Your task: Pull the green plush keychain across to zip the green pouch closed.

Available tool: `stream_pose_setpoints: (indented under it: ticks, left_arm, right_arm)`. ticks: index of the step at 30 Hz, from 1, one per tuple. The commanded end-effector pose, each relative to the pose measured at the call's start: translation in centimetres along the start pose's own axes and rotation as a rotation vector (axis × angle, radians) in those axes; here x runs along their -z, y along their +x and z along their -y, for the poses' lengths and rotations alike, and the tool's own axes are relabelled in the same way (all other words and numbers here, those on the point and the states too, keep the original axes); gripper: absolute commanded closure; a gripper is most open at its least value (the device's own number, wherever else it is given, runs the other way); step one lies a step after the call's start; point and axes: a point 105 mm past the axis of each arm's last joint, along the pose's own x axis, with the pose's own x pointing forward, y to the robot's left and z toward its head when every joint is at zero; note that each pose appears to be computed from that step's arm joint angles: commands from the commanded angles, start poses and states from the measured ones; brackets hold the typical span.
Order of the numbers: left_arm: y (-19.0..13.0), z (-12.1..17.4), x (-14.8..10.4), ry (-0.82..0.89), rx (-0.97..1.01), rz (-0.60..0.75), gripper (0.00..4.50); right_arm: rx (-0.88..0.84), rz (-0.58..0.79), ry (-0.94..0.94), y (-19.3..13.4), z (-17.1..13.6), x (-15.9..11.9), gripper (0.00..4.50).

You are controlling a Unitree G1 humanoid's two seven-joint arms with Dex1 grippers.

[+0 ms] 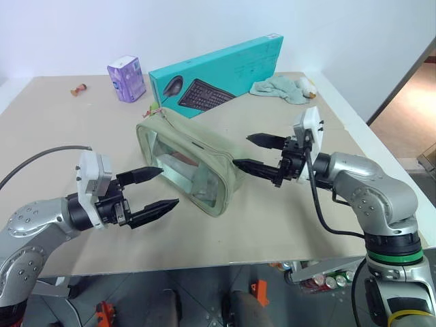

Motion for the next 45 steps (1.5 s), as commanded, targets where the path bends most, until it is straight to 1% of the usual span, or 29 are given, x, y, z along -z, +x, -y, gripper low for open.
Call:
stream_pose_setpoints:
  ticks: [1,8,11,13,15,16,18,20,21,22,29,32,35,39,45]
  left_arm:
    - [0.1,0.6,-1.3,0.061,0.008,0.018,0.02]
    - [0.3,1.2,-1.0,0.068,0.000,0.018,0.02]
    - [0.3,1.2,-1.2,0.078,-0.006,0.015,0.00]
    - [0.2,1.1,-1.2,0.082,-0.010,0.012,0.00]
    - [0.2,1.1,-1.2,0.087,-0.012,0.008,0.00]
    - [0.3,1.1,-1.2,0.087,-0.014,0.010,0.00]
    - [0.4,1.1,-1.3,0.087,-0.015,0.016,0.00]
    - [0.6,1.2,-1.3,0.087,-0.014,0.019,0.00]
    - [0.6,1.2,-1.3,0.087,-0.014,0.019,0.00]
    - [0.6,1.2,-1.3,0.086,-0.014,0.018,0.00]
    - [0.5,1.1,-1.1,0.079,-0.016,0.017,0.00]
    - [0.7,1.1,-1.0,0.076,-0.014,0.018,0.00]
    - [0.8,1.0,-1.0,0.074,-0.013,0.020,0.00]
    - [1.0,1.0,-1.0,0.073,-0.008,0.023,0.00]
    - [1.1,1.3,-1.0,0.072,-0.011,0.026,0.00]
  right_arm:
    - [-0.002,0.032,-0.030,0.2,0.4,-1.0,0.00]
    - [-0.025,0.030,0.013,1.0,0.6,-0.5,0.00]
    - [-0.037,0.034,0.022,1.5,0.4,-0.6,0.79]
    - [-0.051,0.036,0.023,1.9,0.2,-0.6,1.46]
    - [-0.065,0.035,0.027,2.2,-0.1,-0.7,2.28]
    - [-0.070,0.032,0.027,2.3,-0.2,-0.6,2.54]
    - [-0.078,0.027,0.025,2.4,-0.4,-0.6,3.30]
    - [-0.081,0.024,0.026,2.4,-0.5,-0.6,3.89]
    - [-0.082,0.024,0.028,2.4,-0.6,-0.5,4.26]
    - [-0.083,0.024,0.028,2.4,-0.6,-0.5,4.45]
    - [-0.102,0.025,-0.011,2.2,-0.9,-0.7,4.45]
    - [-0.113,0.020,-0.035,1.3,-0.3,-1.1,4.45]
    - [-0.131,-0.007,-0.093,0.2,1.2,-1.6,4.45]
    - [-0.141,-0.054,-0.209,-0.8,4.6,-2.5,4.45]
    - [-0.132,-0.115,-0.331,-0.6,8.2,-3.0,4.45]
